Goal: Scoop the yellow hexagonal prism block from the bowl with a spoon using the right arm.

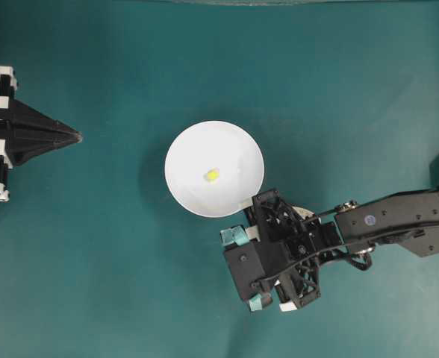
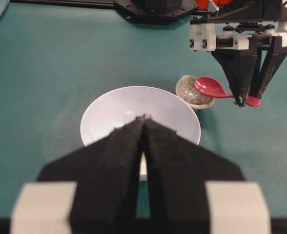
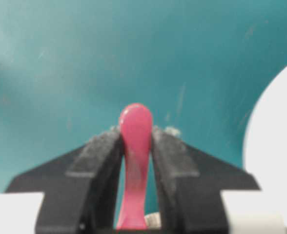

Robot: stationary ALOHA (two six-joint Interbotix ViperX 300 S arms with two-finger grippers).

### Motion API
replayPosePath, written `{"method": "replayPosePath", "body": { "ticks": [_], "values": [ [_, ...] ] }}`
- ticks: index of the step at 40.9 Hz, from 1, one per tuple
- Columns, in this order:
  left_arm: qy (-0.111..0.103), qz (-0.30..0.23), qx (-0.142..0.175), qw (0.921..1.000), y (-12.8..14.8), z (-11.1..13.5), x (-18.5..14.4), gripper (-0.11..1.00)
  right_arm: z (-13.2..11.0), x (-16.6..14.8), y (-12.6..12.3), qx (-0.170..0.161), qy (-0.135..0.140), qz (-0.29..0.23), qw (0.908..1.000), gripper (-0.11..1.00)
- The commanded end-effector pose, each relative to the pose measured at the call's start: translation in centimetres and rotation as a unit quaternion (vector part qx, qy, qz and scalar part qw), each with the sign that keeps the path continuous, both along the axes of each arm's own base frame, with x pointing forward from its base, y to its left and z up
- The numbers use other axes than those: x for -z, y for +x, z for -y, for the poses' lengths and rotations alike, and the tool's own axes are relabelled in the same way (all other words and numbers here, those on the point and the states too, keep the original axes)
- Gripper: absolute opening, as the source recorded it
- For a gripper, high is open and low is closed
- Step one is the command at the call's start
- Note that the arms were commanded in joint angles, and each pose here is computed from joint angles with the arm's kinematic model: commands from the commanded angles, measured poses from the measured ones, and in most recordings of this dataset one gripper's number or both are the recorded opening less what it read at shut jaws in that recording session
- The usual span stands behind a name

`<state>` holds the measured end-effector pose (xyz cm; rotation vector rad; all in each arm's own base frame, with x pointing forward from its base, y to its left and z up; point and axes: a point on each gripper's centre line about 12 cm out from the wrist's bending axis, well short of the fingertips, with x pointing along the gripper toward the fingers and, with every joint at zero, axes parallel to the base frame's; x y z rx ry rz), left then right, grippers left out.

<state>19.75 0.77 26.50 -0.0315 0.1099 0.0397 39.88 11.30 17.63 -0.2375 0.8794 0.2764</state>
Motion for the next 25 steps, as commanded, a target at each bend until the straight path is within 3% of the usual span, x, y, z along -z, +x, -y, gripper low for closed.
{"method": "replayPosePath", "body": {
  "ticks": [1, 13, 19, 25],
  "values": [
    [-0.001, 0.004, -0.002, 1.0000, 0.2, -0.1, -0.3, -0.01, -0.5, -1.8, -0.3, -0.008, 0.006, 0.024, 0.9997, 0.26],
    [0.000, 0.004, -0.002, 1.0000, 0.2, -0.1, -0.3, -0.01, -1.7, -2.0, -1.5, -0.057, -0.021, 0.022, 0.9979, 0.26],
    [-0.001, 0.003, -0.002, 1.0000, 0.2, -0.1, -0.3, -0.01, -1.7, -2.3, -1.4, -0.047, -0.010, 0.029, 0.9984, 0.26],
    [-0.001, 0.004, -0.002, 1.0000, 0.2, -0.1, -0.3, -0.01, -1.7, -2.5, -1.1, -0.018, 0.019, 0.038, 0.9990, 0.26]
  ]
}}
